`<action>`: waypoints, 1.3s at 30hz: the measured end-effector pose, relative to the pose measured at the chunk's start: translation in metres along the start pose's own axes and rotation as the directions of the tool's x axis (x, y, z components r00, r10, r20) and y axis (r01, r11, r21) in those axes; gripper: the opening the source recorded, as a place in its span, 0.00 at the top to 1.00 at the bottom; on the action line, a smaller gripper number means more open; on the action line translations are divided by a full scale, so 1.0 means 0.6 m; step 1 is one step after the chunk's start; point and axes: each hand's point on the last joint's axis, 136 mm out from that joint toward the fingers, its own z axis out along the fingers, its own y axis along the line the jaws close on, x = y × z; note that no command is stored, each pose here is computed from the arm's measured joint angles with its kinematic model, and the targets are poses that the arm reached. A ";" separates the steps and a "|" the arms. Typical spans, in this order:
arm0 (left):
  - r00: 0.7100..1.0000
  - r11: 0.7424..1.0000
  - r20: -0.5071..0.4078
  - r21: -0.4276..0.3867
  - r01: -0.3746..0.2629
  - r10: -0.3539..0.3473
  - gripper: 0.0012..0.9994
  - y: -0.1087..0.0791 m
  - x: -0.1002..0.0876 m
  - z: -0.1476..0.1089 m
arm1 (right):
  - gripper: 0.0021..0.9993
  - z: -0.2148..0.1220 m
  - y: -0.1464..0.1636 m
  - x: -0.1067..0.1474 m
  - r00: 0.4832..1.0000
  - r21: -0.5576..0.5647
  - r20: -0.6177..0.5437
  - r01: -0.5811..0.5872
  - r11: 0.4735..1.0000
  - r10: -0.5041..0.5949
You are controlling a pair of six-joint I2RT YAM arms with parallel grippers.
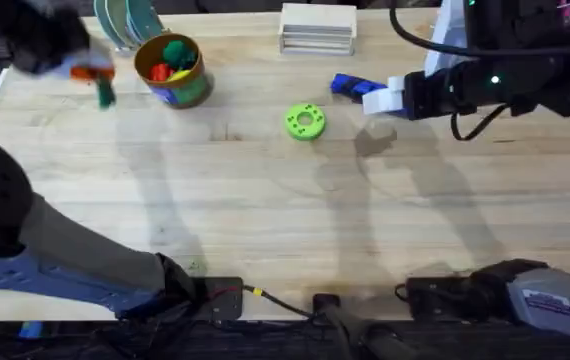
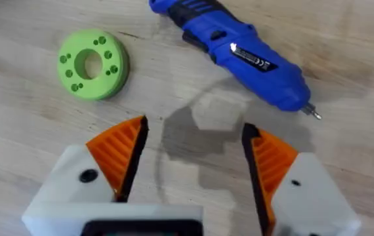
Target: Pick up the gripper from the table and insert it into the empty holder that is missing its gripper. Then pick up a screw, insert it into the mounting hole, and use the screwdriver to tighten it. Finally, clean up the table by picking up the vegetable and placing it into the bucket.
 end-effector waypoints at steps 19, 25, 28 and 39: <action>0.968 0.991 0.251 0.133 -0.020 -0.014 0.99 -0.192 -0.118 0.032 | 0.08 0.000 0.000 0.003 1.000 0.000 -0.007 -0.001 1.000 0.001; 0.985 0.995 0.166 0.097 0.030 -0.046 0.99 -0.176 -0.103 0.094 | 0.08 0.000 0.000 0.001 1.000 0.000 -0.003 0.000 1.000 0.000; 0.988 0.996 0.144 0.083 0.041 -0.053 0.99 -0.171 -0.099 0.114 | 0.08 0.000 0.000 -0.001 1.000 -0.001 0.003 0.000 1.000 0.000; 0.987 0.998 0.148 0.015 0.056 -0.058 0.91 -0.150 -0.099 0.120 | 0.08 0.000 0.001 -0.009 1.000 -0.002 0.022 0.003 1.000 -0.003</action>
